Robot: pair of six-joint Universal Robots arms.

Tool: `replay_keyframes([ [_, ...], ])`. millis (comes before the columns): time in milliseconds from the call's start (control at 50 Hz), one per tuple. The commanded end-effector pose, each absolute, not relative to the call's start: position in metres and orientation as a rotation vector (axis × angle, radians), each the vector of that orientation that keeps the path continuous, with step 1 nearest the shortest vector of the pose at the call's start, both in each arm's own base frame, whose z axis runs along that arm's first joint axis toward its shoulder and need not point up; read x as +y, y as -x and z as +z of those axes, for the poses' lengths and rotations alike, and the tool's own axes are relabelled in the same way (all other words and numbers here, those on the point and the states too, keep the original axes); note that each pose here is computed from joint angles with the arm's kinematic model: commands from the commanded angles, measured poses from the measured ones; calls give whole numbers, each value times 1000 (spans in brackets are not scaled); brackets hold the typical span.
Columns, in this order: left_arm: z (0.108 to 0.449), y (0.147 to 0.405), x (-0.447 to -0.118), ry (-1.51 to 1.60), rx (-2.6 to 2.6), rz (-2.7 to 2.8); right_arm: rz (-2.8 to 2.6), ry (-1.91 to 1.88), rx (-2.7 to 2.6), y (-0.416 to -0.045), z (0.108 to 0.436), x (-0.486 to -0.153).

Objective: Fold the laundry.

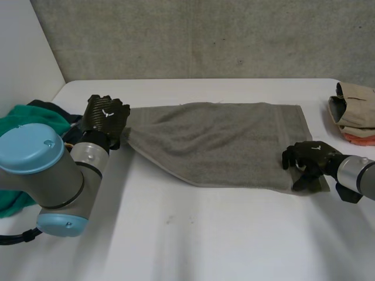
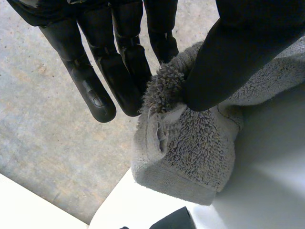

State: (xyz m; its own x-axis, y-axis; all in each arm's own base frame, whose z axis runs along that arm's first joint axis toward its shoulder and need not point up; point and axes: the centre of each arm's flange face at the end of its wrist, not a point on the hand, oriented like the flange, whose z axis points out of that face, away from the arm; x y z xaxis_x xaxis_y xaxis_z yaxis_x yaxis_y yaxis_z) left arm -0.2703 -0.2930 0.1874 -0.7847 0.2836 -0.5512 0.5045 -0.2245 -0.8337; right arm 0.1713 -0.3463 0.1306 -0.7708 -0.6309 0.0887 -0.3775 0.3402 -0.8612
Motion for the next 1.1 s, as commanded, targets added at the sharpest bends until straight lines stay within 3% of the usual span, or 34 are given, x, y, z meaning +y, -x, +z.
replay_keyframes([
  [20,187,270,-293,-955,1852,-2139,-1405,939,2331,-180,120,-353],
  [260,189,267,-286,-980,1894,-2090,-1452,956,2330,-176,139,-353],
  [500,200,256,-259,-1048,1988,-1978,-1267,1051,2435,-158,159,-324],
  [640,198,237,-212,-1198,2144,-1702,-1062,1004,2551,-142,192,-296],
  [760,184,222,-176,-1395,2248,-1360,-841,1255,2566,-136,191,-272],
  [960,183,246,-223,-1293,2082,-1635,-1311,1211,2468,-154,177,-306],
  [1100,201,262,-252,-1214,1990,-1809,-1540,1179,2398,-156,162,-305],
])
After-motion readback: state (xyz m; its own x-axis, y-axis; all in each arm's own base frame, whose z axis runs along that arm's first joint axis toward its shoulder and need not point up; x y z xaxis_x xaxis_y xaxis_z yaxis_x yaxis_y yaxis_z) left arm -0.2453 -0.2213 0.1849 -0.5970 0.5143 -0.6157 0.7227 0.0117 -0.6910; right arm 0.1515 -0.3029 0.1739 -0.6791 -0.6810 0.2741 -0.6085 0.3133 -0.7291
